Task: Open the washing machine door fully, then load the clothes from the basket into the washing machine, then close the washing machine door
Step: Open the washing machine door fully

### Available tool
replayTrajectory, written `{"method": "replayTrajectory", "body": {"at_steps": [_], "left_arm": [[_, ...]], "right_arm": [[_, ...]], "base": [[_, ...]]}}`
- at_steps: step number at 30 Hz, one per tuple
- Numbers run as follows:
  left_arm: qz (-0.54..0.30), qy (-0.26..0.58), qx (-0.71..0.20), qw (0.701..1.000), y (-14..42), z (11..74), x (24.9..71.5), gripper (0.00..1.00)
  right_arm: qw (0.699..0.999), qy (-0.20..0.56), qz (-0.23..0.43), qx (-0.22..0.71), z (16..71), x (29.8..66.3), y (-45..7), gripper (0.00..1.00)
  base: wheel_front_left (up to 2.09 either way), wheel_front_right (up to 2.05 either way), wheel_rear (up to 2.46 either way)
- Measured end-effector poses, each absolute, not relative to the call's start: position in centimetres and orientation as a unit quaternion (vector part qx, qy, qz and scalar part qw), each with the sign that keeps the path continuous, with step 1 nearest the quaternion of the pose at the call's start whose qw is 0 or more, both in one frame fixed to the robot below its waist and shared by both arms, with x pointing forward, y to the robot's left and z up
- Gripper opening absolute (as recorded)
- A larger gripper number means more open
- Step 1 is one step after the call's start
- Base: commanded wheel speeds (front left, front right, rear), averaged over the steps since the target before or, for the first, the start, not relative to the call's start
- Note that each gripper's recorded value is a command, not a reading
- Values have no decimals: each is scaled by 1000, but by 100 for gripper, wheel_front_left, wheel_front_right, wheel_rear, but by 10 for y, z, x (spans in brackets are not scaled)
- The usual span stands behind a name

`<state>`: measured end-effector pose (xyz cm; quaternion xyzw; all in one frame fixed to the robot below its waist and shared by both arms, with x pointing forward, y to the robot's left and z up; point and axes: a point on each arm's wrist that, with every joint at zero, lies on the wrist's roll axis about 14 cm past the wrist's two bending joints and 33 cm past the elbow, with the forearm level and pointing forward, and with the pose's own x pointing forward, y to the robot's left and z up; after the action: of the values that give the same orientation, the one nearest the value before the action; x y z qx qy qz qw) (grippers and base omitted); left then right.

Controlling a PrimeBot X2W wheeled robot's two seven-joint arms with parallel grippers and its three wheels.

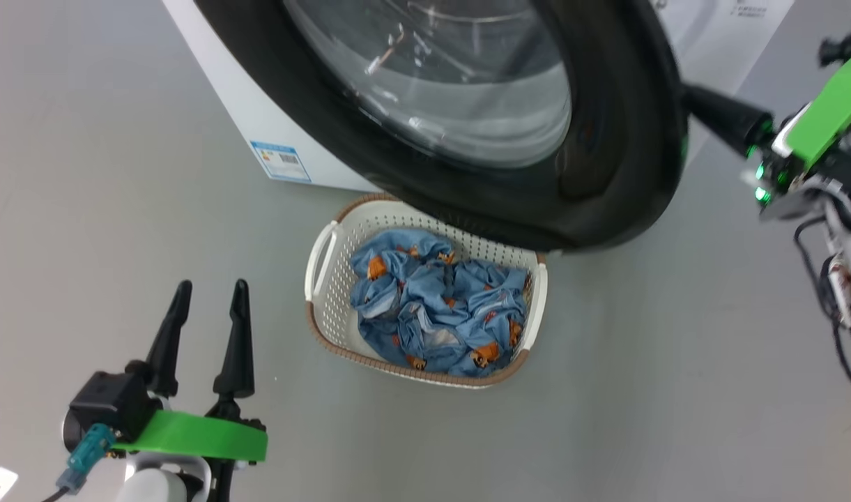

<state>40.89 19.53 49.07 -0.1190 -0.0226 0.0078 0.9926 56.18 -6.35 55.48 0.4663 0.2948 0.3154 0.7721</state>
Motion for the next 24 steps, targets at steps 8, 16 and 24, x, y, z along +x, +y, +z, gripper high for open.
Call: {"method": "replayTrajectory", "body": {"at_steps": [8, 16, 24], "left_arm": [[13, -29, -117, 993, 198, 497, 390, 100], [26, -36, -118, 992, 207, 502, 368, 100], [47, -44, -113, 991, 222, 506, 351, 100]], "right_arm": [[755, 318, 337, 464, 553, 528, -47, 0], [739, 332, 368, 455, 556, 497, -25, 0], [717, 351, 397, 453, 551, 472, 1, 0]], "base": [[0, 0, 0], [0, 0, 0], [0, 0, 0]]}}
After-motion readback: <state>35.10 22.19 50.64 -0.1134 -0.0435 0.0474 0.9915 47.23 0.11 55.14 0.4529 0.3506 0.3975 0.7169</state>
